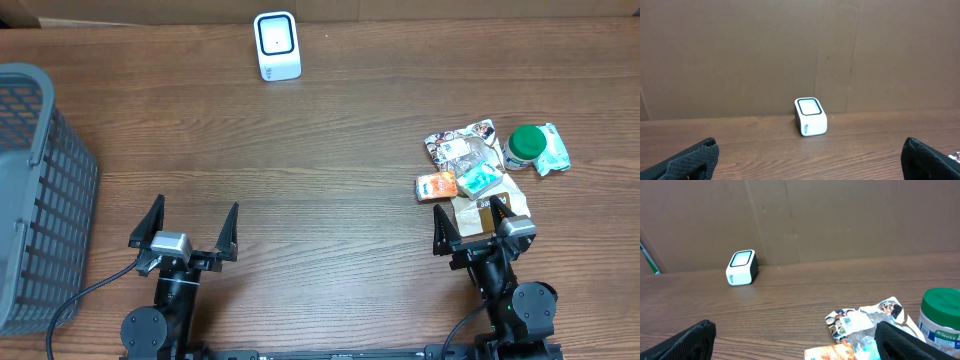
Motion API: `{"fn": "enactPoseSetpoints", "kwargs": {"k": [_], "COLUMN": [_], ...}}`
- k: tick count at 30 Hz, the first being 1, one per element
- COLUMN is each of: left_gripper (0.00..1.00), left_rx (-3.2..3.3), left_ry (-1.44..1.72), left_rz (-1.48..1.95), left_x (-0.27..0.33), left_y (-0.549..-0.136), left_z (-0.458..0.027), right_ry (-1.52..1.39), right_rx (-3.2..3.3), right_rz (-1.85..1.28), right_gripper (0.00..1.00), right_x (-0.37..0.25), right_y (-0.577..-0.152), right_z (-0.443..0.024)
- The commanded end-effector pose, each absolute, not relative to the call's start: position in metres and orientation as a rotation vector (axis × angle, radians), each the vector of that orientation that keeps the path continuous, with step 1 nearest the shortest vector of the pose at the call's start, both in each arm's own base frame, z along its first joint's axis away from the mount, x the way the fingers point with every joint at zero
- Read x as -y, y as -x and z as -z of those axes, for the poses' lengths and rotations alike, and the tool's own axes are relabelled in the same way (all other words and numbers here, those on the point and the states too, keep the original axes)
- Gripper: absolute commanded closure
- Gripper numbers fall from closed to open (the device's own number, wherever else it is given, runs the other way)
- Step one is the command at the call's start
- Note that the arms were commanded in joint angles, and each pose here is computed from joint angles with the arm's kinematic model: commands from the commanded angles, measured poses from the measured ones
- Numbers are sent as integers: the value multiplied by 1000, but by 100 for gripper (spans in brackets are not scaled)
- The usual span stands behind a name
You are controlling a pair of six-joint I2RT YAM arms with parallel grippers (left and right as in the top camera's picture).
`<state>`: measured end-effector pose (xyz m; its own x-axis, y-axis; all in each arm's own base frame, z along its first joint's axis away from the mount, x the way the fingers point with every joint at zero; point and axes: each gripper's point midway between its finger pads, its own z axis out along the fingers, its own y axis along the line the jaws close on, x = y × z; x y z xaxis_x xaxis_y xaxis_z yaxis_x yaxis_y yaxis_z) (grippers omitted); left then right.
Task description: Scan the item barcode
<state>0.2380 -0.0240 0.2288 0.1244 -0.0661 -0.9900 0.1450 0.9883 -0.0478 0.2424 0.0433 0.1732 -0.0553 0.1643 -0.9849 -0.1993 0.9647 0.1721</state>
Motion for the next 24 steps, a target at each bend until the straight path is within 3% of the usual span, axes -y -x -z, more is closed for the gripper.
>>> {"fn": "enactPoseSetpoints", "kwargs": {"k": [1,12,24], "left_gripper": [1,0,1], "left_rx": [-1425,-1367,-1517], "left_ry": [-83,-92,-109], "left_rz": [105,97,64], "left_x": [21,21,19], "left_y": [-238,-240,-245], "left_z": [-227,-224,-187], "right_ry": [25,24,24], "right_rx": [-1595,-1595,-1595], "right_rz": [-299,-298,-298], "right_gripper": [0,0,0], "right_x": [-43,-43,-43], "right_y": [-242,-242,-242], "right_z": [-172,-172,-172]}}
